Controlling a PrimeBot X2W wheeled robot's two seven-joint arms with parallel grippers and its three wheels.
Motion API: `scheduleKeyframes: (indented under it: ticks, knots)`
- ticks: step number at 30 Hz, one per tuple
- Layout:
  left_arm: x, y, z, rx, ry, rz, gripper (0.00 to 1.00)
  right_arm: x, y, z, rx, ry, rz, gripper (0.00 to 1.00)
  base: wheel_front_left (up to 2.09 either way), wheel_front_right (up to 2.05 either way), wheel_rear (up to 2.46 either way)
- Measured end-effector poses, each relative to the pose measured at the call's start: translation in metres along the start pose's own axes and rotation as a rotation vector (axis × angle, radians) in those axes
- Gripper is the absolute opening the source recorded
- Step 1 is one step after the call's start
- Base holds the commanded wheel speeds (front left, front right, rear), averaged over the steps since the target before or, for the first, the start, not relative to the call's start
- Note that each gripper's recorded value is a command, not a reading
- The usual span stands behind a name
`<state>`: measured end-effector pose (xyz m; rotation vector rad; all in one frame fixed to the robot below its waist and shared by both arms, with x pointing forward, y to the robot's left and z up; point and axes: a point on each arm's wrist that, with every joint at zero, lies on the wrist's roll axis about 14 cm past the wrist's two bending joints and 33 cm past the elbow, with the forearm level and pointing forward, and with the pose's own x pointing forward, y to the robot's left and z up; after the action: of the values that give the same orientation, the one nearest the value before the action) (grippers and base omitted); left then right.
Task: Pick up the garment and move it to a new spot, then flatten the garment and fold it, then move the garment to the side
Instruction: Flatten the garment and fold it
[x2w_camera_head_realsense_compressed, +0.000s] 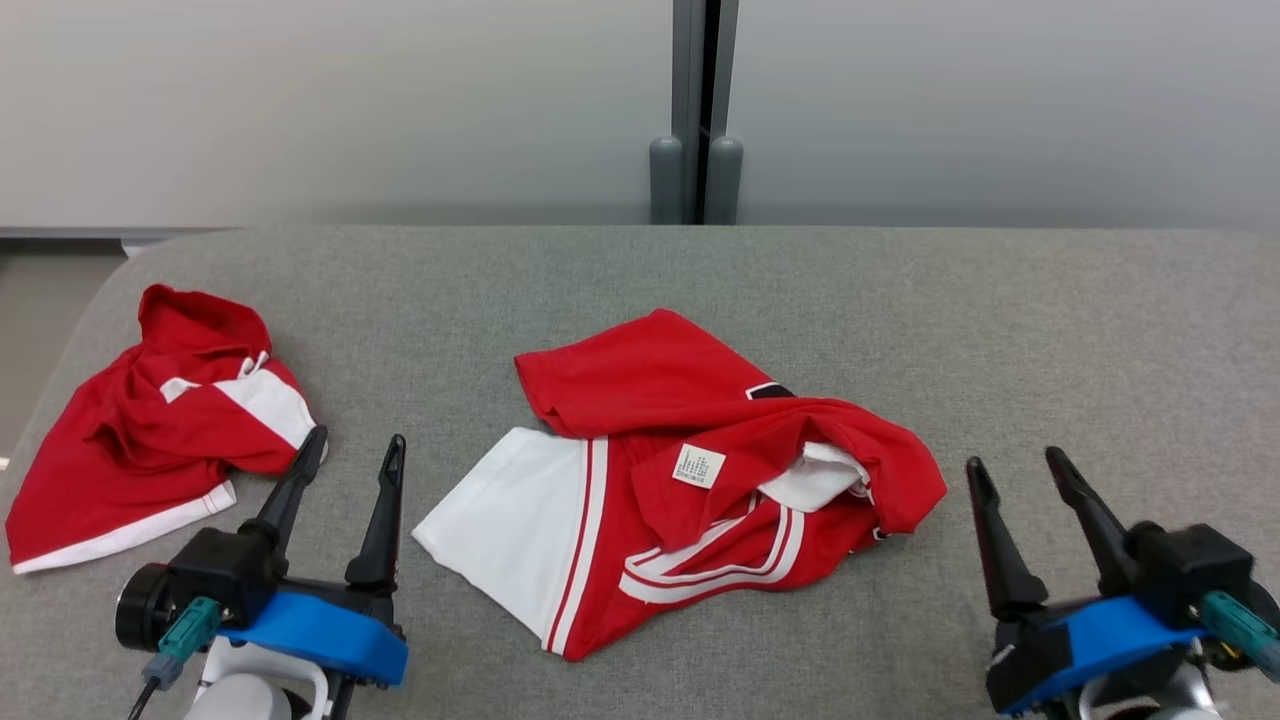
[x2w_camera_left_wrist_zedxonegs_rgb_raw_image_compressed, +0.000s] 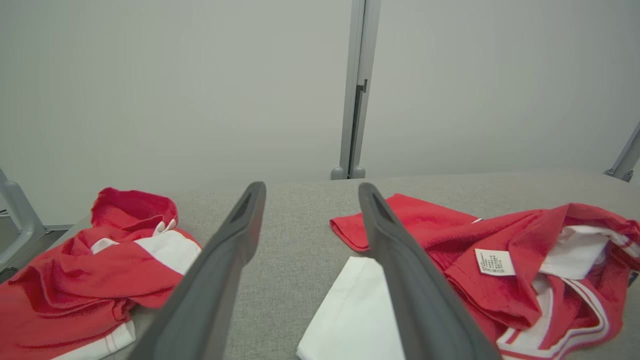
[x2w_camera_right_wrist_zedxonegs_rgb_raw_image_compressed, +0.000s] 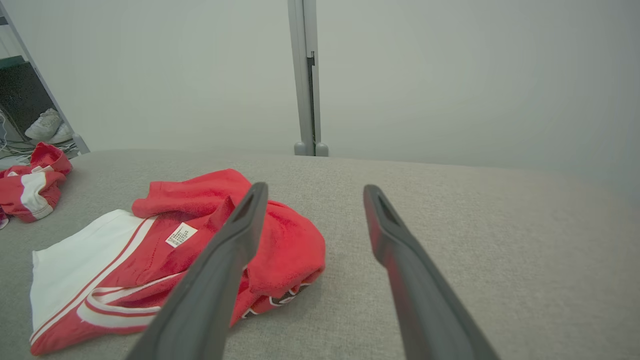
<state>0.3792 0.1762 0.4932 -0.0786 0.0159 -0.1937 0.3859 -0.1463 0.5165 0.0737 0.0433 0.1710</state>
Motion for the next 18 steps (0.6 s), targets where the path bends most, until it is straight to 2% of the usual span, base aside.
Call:
scheduleKeyframes:
  ticks: [7,14,15,16,17,18]
  knots:
    - [0.023,0.002,0.001,-0.001,-0.008,-0.006,1.00,0.045,0.040,-0.024,-0.073,0.100,0.163,1.00,0.00,0.00,0.00]
    - [0.032,0.012,-0.007,-0.012,0.004,0.025,1.00,0.076,0.056,-0.066,-0.179,0.261,0.268,1.00,0.00,0.00,0.00]
    - [0.032,0.013,-0.008,-0.012,0.006,0.029,1.00,0.078,0.058,-0.073,-0.189,0.288,0.279,0.81,0.00,0.00,0.00]
    - [0.032,0.014,-0.009,-0.014,0.009,0.032,1.00,0.079,0.059,-0.077,-0.200,0.310,0.290,0.47,0.00,0.00,0.00]
    - [0.032,0.015,-0.010,-0.014,0.011,0.036,1.00,0.081,0.060,-0.080,-0.204,0.324,0.297,0.06,0.00,0.00,0.00]
    - [0.033,0.016,-0.011,-0.014,0.012,0.039,1.00,0.083,0.061,-0.080,-0.202,0.325,0.300,0.00,0.00,0.00,0.00]
